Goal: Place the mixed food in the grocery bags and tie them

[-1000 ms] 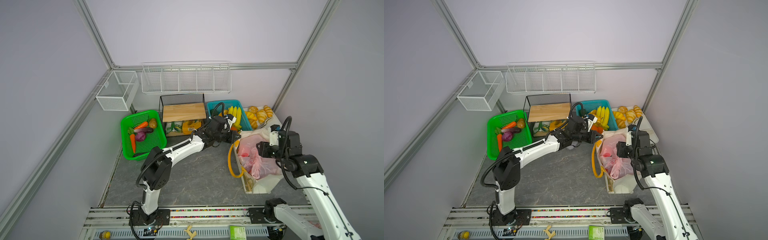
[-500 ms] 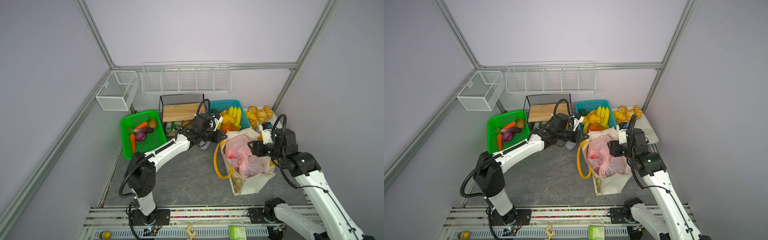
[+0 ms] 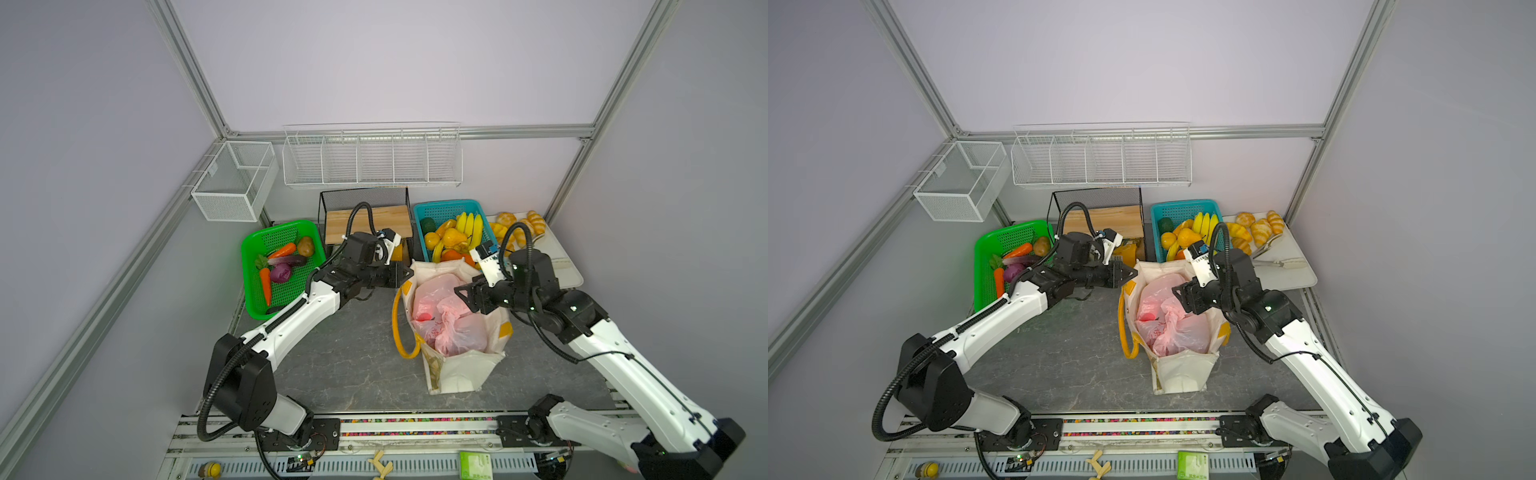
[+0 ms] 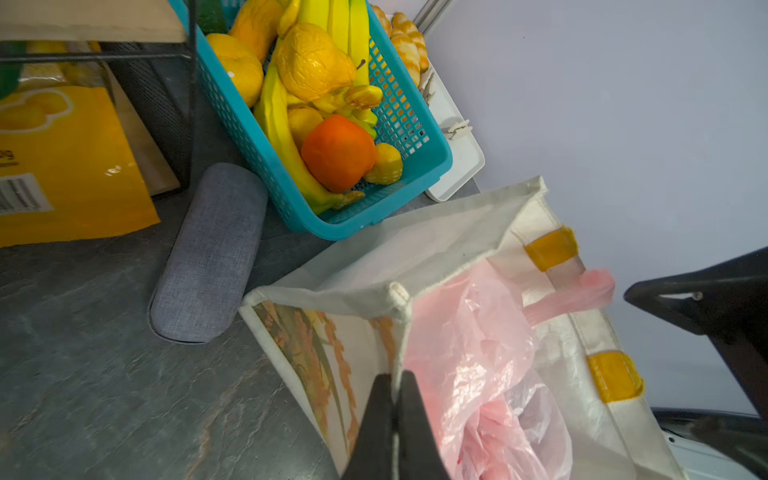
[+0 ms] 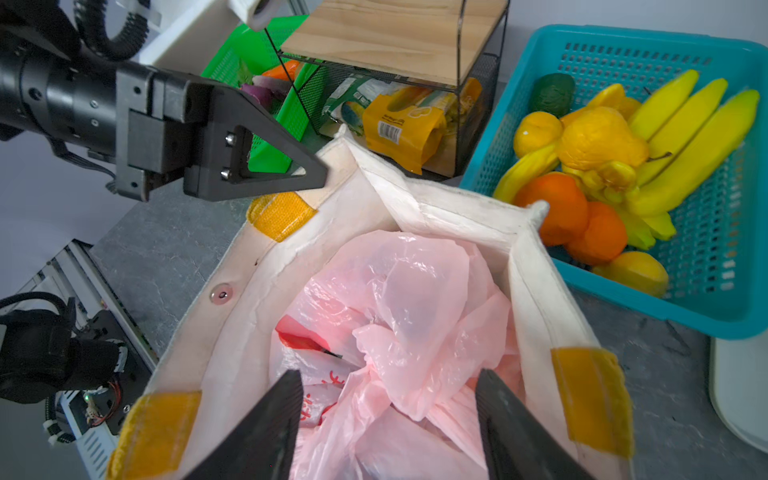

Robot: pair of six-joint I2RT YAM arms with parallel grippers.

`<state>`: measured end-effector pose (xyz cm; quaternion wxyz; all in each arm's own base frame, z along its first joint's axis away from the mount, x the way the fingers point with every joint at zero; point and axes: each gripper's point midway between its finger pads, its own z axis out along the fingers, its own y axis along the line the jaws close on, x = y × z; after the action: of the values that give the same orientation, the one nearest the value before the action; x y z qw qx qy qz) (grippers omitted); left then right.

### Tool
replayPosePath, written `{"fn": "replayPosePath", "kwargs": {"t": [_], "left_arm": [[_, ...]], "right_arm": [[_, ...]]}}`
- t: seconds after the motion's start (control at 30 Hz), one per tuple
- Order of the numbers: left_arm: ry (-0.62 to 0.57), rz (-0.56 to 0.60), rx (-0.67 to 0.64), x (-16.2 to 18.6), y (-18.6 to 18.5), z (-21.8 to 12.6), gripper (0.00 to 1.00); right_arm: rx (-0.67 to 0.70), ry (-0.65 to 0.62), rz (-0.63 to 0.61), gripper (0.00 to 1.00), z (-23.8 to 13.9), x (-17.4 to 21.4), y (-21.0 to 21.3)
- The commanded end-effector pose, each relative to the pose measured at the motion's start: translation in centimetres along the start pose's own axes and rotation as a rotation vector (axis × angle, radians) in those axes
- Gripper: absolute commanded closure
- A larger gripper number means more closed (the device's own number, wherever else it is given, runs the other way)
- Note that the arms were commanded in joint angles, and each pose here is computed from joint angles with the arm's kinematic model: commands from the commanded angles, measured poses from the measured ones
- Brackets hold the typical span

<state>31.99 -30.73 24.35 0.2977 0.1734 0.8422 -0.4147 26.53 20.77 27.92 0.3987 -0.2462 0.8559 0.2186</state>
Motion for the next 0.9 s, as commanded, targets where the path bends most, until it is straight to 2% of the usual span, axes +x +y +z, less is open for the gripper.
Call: {"fn": "replayPosePath", "kwargs": {"t": [0.0, 0.1, 0.3, 0.47, 0.63, 0.8, 0.87], "left_arm": [[-0.072, 0.035, -0.003, -1.7, -0.1, -1.8, 1.00], [-0.092, 0.028, -0.018, -2.1, 0.5, -2.5, 1.00], [-0.113, 0.028, -0.068, -2.7, 1.7, -2.8, 1.00], [-0.123, 0.023, -0.099, -2.9, 2.7, -2.7, 1.00], [-0.143, 0.018, -0.120, -3.5, 3.4, -3.1, 1.00], [-0.166, 0.025, -0.139, -4.4, 3.9, -4.1, 1.00], [-0.175, 0.024, -0.144, -4.6, 4.1, -4.3, 1.00]], "right_arm": [[0.057, -0.007, -0.053, 0.32, 2.5, -1.2, -0.1], [0.105, 0.059, -0.058, 0.36, 5.5, -0.3, -0.9], [0.064, 0.200, -0.070, 0.55, 9.5, 4.2, 0.4], [0.033, 0.287, -0.058, 0.61, 12.1, 7.5, 1.1], [-0.024, 0.300, -0.064, 0.58, 12.6, 7.4, 2.2], [-0.069, 0.213, -0.124, 0.40, 8.7, 3.6, 3.6], [-0.061, 0.202, -0.153, 0.36, 7.0, 2.8, 3.5]]}}
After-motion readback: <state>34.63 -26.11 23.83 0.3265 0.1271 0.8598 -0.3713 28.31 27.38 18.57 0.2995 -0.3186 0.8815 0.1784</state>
